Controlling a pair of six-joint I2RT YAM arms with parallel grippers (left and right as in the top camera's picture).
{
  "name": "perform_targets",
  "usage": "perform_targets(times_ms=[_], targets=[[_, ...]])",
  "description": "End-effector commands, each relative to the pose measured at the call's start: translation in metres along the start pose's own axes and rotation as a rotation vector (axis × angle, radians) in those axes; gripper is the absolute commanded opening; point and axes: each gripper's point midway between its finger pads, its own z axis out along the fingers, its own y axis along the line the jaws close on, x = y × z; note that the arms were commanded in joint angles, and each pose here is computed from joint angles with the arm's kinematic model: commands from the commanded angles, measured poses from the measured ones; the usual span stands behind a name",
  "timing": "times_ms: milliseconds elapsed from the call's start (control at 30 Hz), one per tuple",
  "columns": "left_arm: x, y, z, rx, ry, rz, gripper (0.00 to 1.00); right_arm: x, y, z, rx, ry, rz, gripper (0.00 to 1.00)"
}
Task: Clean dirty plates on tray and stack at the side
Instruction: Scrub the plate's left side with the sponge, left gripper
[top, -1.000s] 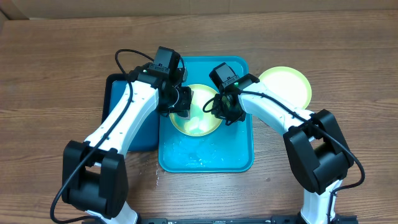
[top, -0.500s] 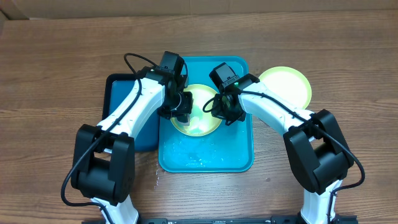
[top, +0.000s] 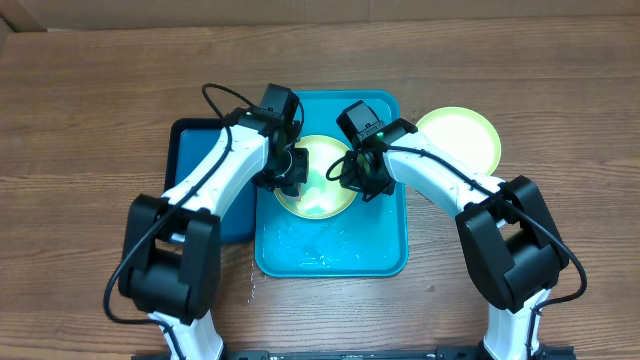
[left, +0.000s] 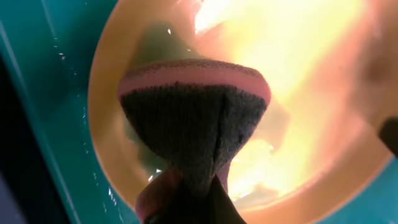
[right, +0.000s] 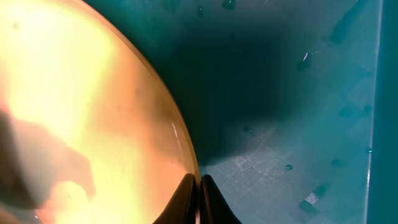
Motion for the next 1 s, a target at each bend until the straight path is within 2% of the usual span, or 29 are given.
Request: perform_targets(times_ms=[0,100,233,400,533,633,733,967], targets=[[0.007,0.004,0.026,-0.035,0.054,0.007,0.04,0.002,0.000,0.001,0.002,-0.001,-0.004,0.04],[0.012,0.006,0.049,-0.034,0.099,0.000,0.04,0.002,0.000,0.001,0.002,-0.001,-0.004,0.04],[0.029,-0.018,0.069,0.127,0.207,0.002,0.04,0.002,0.000,0.001,0.002,-0.001,-0.004,0.04],[0.029,-0.055,0.049,0.380,0.224,0.062,0.04,0.002,0.000,0.001,0.002,0.000,-0.004,0.04],[0.009,-0.060,0.015,0.456,0.161,0.052,0.04,0.002,0.000,0.001,0.002,0.000,-0.005,0.04],[-0.008,-0.056,-0.017,0.464,0.067,0.058,0.04,0.002,0.000,0.001,0.002,0.000,-0.004,0.04],[-0.019,-0.046,-0.039,0.397,-0.022,0.074,0.04,0.002,0.000,0.001,0.002,-0.001,-0.005,0.04],[-0.017,-0.017,-0.032,0.168,-0.044,0.044,0.04,0.002,0.001,0.001,0.002,-0.001,-0.004,0.04]])
